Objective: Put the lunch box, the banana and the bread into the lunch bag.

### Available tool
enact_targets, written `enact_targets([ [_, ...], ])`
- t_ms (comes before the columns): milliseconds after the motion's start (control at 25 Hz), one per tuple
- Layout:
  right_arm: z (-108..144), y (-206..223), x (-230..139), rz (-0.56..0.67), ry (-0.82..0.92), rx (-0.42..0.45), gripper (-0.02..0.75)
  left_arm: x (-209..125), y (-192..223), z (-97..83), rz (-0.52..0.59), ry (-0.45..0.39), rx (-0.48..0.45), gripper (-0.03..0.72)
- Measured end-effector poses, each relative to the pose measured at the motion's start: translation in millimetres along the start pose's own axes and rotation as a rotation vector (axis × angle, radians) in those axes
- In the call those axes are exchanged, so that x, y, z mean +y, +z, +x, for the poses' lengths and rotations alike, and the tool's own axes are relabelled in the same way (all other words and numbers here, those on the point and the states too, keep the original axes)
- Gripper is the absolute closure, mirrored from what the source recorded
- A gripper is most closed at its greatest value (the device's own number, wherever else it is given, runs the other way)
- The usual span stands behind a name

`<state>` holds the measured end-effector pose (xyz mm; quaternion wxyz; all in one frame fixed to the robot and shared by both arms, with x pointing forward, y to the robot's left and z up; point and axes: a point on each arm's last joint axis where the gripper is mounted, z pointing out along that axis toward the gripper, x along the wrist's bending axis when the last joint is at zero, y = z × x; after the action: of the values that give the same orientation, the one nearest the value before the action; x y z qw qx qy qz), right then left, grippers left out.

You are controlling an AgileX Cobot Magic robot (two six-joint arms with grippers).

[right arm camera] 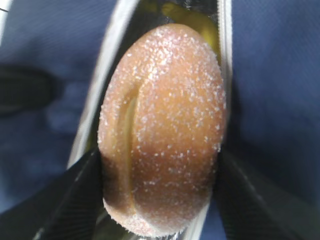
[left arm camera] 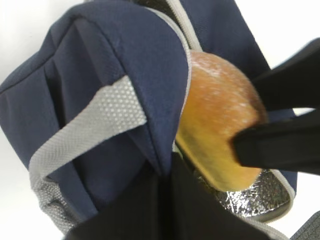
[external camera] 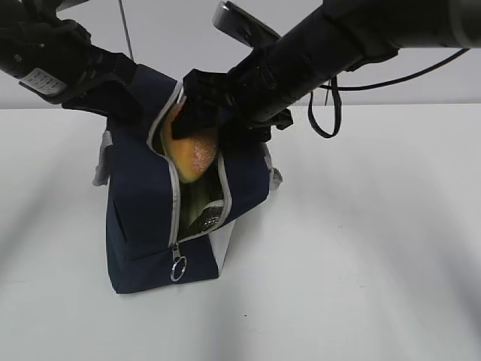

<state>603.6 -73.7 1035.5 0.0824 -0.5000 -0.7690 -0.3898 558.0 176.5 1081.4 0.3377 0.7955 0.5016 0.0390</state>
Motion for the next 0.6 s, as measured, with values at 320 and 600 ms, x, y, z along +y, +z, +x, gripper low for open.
enact_targets([
  [320,2,11,17,0.046,-0.047,0.046,0.087,0,0,0.0,0.0,0.0,0.0,0.691],
  [600,10,-22,24,0.081,-0.189,-0.092,0.087,0,-2,-0.6,-0.003,0.002,0.0,0.691],
])
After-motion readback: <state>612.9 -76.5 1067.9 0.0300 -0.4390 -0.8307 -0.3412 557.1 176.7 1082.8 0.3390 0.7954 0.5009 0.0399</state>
